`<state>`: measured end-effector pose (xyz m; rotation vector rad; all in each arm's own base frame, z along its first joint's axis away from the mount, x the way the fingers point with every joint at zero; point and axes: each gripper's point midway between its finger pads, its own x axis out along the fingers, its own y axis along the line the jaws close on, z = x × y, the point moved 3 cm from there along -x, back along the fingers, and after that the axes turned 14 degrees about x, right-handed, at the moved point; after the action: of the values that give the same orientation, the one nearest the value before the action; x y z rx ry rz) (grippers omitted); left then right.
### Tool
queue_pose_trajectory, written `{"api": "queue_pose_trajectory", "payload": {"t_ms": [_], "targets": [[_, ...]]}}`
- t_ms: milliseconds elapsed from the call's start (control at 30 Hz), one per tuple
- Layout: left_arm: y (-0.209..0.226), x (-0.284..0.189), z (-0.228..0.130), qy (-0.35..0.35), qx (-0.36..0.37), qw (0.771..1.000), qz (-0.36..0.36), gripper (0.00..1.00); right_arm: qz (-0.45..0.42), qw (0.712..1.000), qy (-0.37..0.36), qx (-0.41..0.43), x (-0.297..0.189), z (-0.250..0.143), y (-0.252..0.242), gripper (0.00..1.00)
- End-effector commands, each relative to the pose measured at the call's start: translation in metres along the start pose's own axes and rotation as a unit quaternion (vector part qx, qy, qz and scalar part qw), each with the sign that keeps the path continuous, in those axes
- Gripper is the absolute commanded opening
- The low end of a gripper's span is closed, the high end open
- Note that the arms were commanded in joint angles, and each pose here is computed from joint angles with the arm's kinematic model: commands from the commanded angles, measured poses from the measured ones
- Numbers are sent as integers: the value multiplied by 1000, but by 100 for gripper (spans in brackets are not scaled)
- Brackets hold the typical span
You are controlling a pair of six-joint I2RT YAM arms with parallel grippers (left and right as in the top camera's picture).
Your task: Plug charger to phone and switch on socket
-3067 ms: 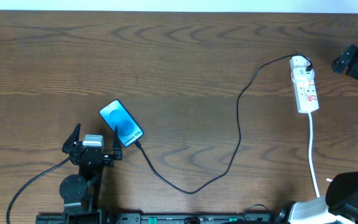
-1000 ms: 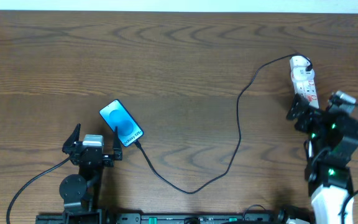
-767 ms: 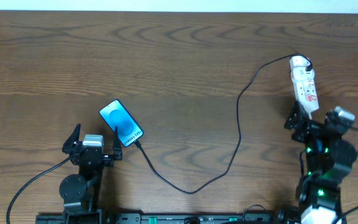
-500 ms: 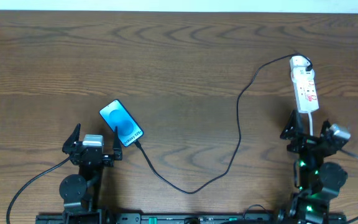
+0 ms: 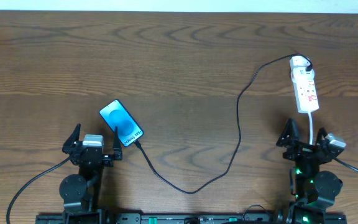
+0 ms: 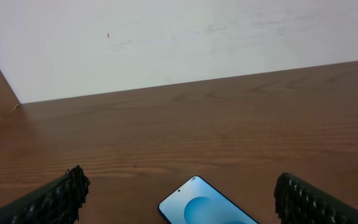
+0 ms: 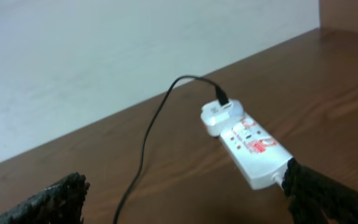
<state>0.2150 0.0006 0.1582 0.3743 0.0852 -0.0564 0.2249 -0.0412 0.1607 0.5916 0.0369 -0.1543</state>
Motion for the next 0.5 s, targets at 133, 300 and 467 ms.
{"api": "queue_pose_trajectory", "payload": {"t_ms": [133, 300, 467], "targets": [[-7, 1, -12, 19, -4, 1000, -15, 98, -33, 999, -11, -1, -6, -6, -1, 99], [-7, 1, -12, 19, -4, 1000, -15, 98, -25, 1000, -15, -2, -10, -7, 4, 99], [-7, 1, -12, 19, -4, 1000, -15, 98, -11, 1000, -15, -25, -12, -6, 8, 99]]}}
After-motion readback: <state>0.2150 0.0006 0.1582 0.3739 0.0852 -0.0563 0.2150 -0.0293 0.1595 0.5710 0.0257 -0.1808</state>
